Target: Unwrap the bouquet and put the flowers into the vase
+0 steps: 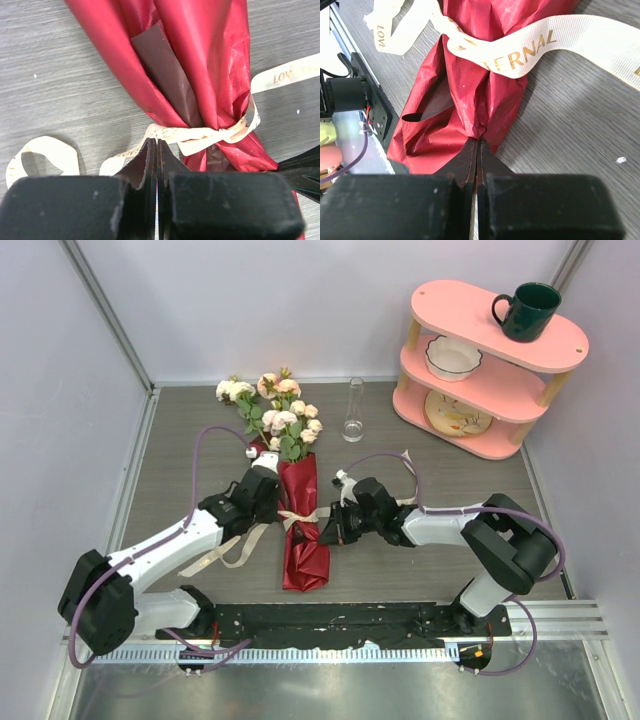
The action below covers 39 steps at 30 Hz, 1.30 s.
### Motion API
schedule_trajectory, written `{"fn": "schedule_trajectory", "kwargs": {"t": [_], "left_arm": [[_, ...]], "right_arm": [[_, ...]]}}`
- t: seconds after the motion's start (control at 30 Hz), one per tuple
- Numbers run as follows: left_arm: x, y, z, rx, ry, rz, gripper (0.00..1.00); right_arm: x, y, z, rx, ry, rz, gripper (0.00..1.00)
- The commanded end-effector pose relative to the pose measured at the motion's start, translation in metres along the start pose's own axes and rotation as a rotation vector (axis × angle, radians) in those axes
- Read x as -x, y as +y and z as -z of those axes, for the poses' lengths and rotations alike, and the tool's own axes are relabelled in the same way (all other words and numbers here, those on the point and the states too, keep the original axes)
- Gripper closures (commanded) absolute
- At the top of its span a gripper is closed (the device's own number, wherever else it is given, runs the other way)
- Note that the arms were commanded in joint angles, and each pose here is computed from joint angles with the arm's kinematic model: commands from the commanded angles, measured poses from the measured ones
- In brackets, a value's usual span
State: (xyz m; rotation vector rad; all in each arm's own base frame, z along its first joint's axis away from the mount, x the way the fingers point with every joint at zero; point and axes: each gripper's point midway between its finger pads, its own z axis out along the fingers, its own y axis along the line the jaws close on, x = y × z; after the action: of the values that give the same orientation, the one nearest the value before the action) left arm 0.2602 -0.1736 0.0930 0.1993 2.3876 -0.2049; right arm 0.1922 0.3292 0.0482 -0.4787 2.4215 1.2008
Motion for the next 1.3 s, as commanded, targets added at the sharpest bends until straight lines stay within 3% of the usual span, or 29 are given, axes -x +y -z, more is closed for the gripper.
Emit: {"fn": "schedule_trajectory", "kwargs": {"t": [0.0,0.07,0.1,0.17,0.23,0.4,0.73,0.83,0.97,1.07,1.13,1.17,1.27], "left_arm": [[0.021,0.005,0.008,0.03,-0.11,0.122,0.99],[0.02,-0.021,0.017,-0.117,-0.075,0.103,0.93],[0.021,-0.035,0.019,-0.193,-0.068,0.088,0.79],[0.015,-0.059,0.023,-0.333,-0.021,0.044,0.67],[0.001,-0.06,0.015,-0.33,0.056,0.002,0.59],[-0.007,-0.057,-0.004,-0.288,0.157,-0.116,0.58],[-0.011,-0.052,-0.027,-0.216,0.217,-0.224,0.56],[-0.01,-0.046,-0.03,-0.154,0.205,-0.252,0.64],[-0.008,-0.044,-0.026,-0.131,0.187,-0.25,0.82],[-0.002,-0.041,-0.019,-0.123,0.151,-0.231,0.86],[-0.003,-0.037,-0.016,-0.111,0.139,-0.221,0.82],[-0.002,-0.035,-0.015,-0.101,0.132,-0.222,0.74],[-0.006,-0.032,-0.015,-0.093,0.137,-0.224,0.7]], "right_arm": [[0.014,0.004,0.004,-0.001,-0.061,-0.004,0.99],[0.013,0.005,0.003,0.005,-0.055,-0.003,0.99],[0.015,0.005,0.003,0.007,-0.057,0.001,0.99],[0.016,0.009,0.003,0.02,-0.054,0.009,0.99],[0.017,0.012,0.003,0.032,-0.052,0.011,0.99],[0.02,0.014,0.004,0.035,-0.059,0.018,0.99],[0.022,0.016,0.003,0.041,-0.056,0.034,0.99],[0.021,0.014,0.001,0.04,-0.049,0.037,0.99],[0.021,0.013,0.001,0.037,-0.047,0.033,0.99],[0.02,0.012,0.001,0.034,-0.046,0.03,0.99],[0.018,0.011,0.001,0.033,-0.044,0.03,0.99],[0.018,0.011,0.001,0.032,-0.043,0.031,0.99],[0.018,0.012,0.002,0.033,-0.043,0.028,0.99]]}}
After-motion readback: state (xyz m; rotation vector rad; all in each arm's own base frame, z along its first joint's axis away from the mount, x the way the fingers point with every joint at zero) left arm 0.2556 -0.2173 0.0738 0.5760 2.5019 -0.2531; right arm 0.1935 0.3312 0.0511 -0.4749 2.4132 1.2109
